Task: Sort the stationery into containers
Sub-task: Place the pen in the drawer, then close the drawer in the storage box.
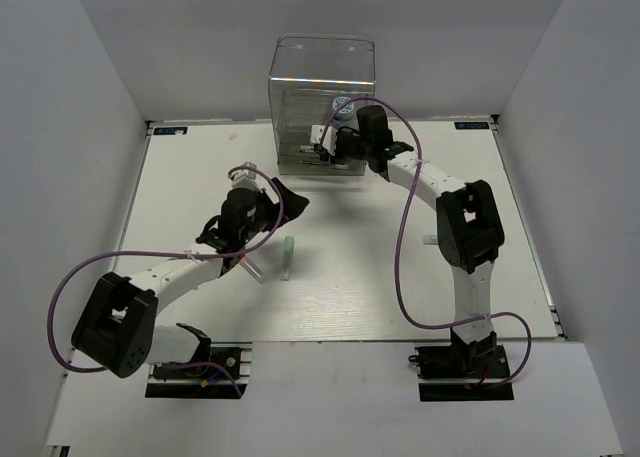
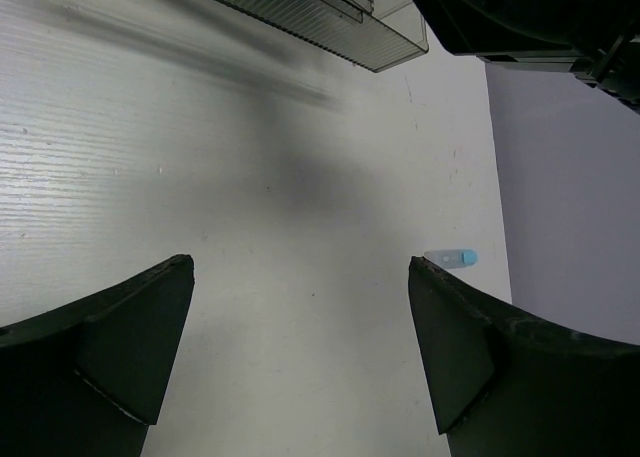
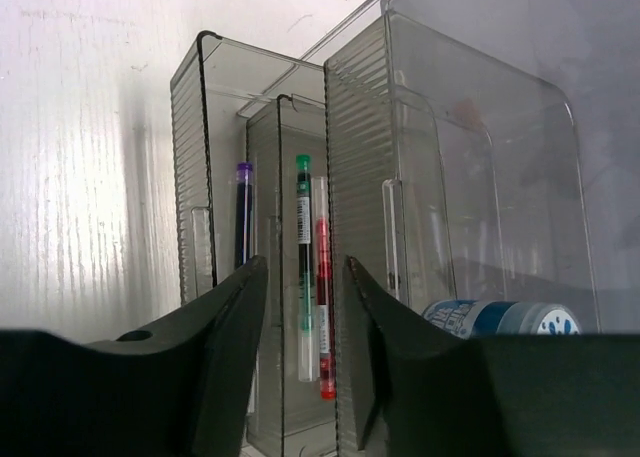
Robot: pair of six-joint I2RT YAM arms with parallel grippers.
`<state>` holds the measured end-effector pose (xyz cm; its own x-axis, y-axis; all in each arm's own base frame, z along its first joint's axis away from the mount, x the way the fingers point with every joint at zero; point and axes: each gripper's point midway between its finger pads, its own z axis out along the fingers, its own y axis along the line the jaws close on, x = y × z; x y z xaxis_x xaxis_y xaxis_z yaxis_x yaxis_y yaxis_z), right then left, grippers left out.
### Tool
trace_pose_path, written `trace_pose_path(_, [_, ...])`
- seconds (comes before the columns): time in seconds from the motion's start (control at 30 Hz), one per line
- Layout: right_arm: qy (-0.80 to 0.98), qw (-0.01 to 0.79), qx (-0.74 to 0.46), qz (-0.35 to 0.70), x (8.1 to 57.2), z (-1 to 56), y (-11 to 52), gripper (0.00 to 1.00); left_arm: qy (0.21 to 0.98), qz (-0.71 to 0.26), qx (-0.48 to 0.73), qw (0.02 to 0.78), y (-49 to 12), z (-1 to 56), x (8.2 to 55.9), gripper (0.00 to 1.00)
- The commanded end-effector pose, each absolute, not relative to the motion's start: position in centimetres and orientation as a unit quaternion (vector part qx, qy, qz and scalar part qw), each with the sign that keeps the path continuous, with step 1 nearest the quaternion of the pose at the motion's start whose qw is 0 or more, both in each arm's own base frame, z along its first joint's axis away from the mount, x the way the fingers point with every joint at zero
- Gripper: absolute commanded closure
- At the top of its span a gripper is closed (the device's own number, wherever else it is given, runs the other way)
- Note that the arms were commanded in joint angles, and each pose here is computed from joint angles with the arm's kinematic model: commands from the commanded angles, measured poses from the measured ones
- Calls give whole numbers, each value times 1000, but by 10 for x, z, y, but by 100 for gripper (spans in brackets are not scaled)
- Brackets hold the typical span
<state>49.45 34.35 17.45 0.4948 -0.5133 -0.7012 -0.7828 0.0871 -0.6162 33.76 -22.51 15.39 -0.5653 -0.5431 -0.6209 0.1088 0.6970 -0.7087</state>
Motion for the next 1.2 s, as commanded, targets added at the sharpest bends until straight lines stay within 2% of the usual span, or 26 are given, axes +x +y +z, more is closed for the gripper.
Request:
trace_pose_path(0.0, [465, 584, -655, 115, 493, 208, 343, 59, 804, -373, -124, 446, -230, 163, 342, 3])
trace_pose_path(0.07, [463, 590, -649, 130, 483, 222, 343, 67, 804, -377, -121, 444, -233, 160, 343, 16])
trace_pose_path(0.1, [468, 589, -645, 133, 478, 224, 336, 82, 802, -379, -121, 446, -234, 160, 345, 25])
trace_pose_path(0.13, [470, 594, -637, 142, 472, 236, 335, 89, 800, -384, -117, 446, -238, 158, 348, 47])
trace_pose_path(0.2, [491, 588, -621, 164, 461, 241, 326, 100, 794, -393, -112, 451, -242, 158, 352, 67])
trace_pose_path(0.23, [502, 577, -620, 175, 451, 241, 321, 100, 787, -403, -106, 454, -247, 154, 356, 79])
trace_pose_path(0.3, [534, 551, -609, 200, 440, 227, 310, 100, 780, -411, -97, 462, -253, 151, 363, 90])
trace_pose_path(0.43, [596, 496, -588, 230, 405, 207, 281, 100, 774, -421, -87, 465, -264, 135, 389, 95])
trace_pose_path(0.63, [674, 429, -552, 238, 363, 155, 228, 100, 762, -425, -92, 479, -276, 120, 442, 95])
trace_pose_path(0.8, [700, 422, -529, 228, 340, 133, 202, 100, 758, -423, -103, 485, -284, 113, 476, 94])
trace_pose_path(1.17, [730, 420, -494, 217, 336, 121, 173, 97, 745, -418, -142, 499, -285, 115, 534, 93])
